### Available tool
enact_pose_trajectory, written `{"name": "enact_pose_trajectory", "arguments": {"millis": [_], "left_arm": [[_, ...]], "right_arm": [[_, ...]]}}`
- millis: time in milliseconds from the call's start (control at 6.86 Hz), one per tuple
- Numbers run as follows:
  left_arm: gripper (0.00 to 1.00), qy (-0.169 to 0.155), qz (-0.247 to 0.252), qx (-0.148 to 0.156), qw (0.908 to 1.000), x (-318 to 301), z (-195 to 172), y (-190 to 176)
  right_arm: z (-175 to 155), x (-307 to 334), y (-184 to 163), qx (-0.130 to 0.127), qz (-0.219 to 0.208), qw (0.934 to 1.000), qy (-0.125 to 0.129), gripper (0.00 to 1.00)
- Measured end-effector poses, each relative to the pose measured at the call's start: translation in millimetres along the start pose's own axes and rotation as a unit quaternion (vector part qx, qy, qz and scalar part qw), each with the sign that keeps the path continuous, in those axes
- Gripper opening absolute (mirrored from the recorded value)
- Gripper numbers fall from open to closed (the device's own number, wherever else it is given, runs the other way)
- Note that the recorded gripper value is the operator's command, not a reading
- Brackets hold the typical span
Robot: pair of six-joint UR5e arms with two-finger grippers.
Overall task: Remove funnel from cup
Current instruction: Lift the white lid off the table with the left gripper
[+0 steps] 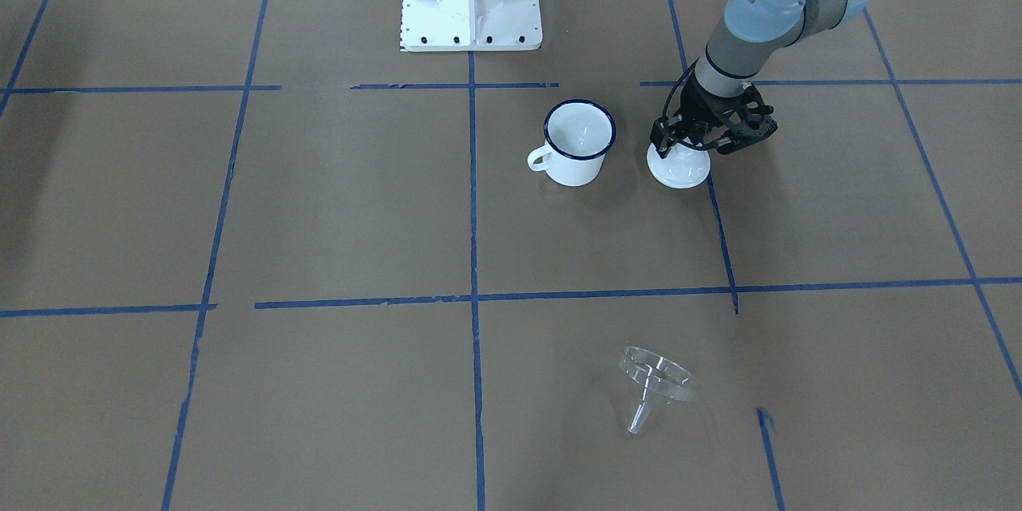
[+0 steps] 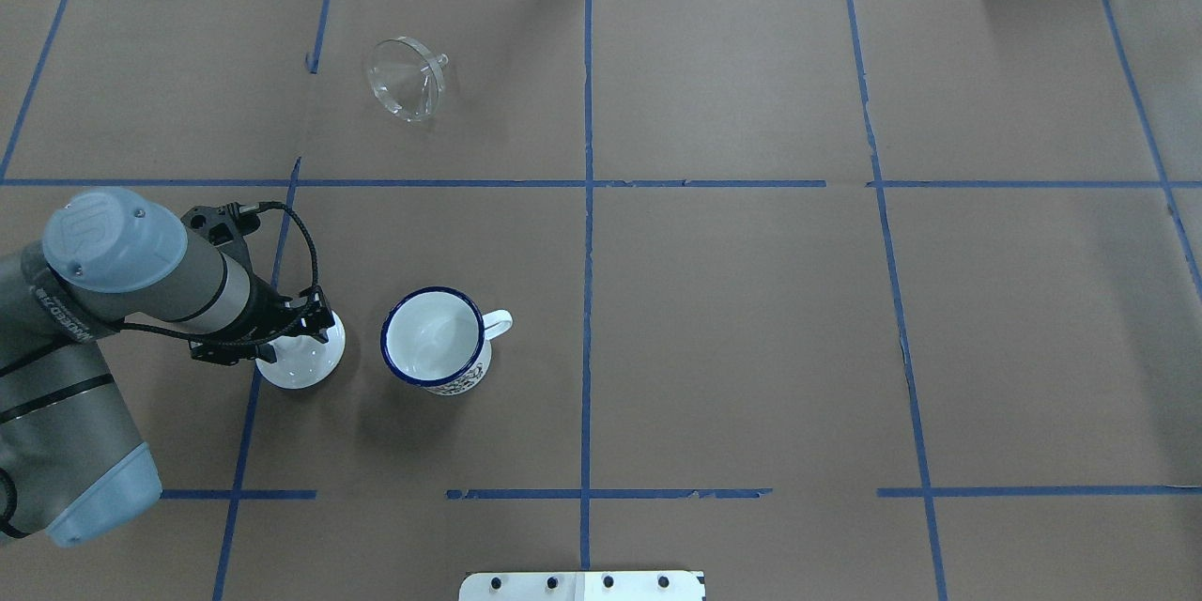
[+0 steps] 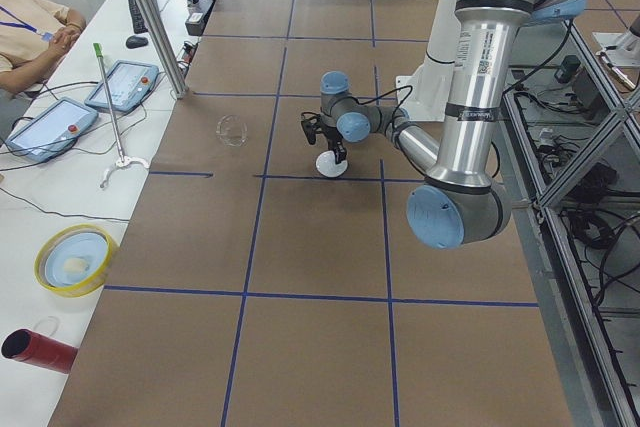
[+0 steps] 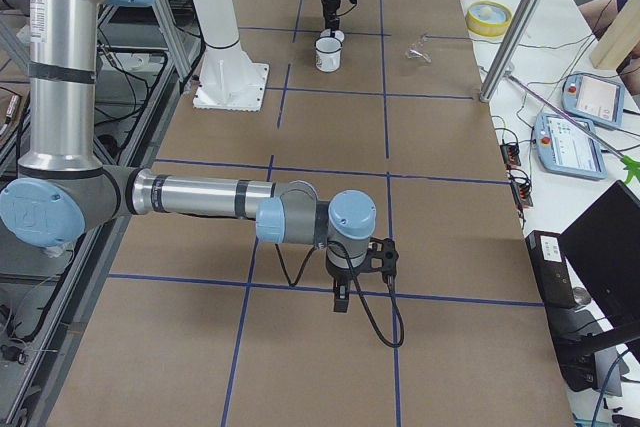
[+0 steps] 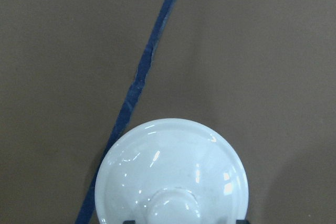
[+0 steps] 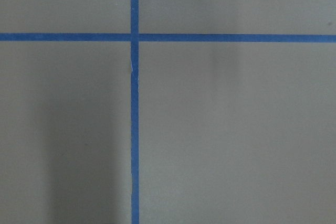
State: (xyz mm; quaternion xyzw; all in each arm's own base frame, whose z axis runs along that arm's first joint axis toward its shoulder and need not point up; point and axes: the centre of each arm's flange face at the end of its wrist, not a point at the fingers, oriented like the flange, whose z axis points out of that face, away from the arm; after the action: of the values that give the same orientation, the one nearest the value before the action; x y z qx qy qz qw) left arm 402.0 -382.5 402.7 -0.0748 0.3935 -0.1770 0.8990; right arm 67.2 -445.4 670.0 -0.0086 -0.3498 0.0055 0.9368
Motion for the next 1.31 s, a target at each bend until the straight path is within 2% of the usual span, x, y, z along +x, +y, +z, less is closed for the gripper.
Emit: {"name": "enact_pose_trajectory", "arguments": {"millis": [291, 437, 583, 728, 874, 1311], "left_arm": [[0.59, -0.002, -0.002, 0.006, 1.0000, -3.0, 0.5, -2.9], [0.53, -0.004, -0.003, 0.013, 0.9999, -4.5, 0.7, -5.5], [0.38, -0.005, -0.003, 0.019, 0.9998, -5.7, 0.8, -7.1], [0.06, -0.004, -0.003, 0.022, 0.9997, -5.8, 0.5, -7.7], [0.00, -0.004, -0.004, 0.023, 0.9997, -5.8, -0.3, -8.4], [0.00, -0.012, -0.012, 0.027, 0.9995, 0.2, -20.4, -5.8]], "right_arm": [[0.0, 0.0, 0.0, 0.000, 0.000, 1.0000, 0.000, 1.00], [0.0, 0.0, 0.0, 0.000, 0.000, 1.0000, 0.000, 1.00], [0.0, 0.0, 0.0, 0.000, 0.000, 1.0000, 0.000, 1.00], [0.0, 0.0, 0.0, 0.000, 0.000, 1.0000, 0.000, 1.00], [0.0, 0.0, 0.0, 0.000, 0.000, 1.0000, 0.000, 1.00], [0.0, 0.0, 0.0, 0.000, 0.000, 1.0000, 0.000, 1.00]]}}
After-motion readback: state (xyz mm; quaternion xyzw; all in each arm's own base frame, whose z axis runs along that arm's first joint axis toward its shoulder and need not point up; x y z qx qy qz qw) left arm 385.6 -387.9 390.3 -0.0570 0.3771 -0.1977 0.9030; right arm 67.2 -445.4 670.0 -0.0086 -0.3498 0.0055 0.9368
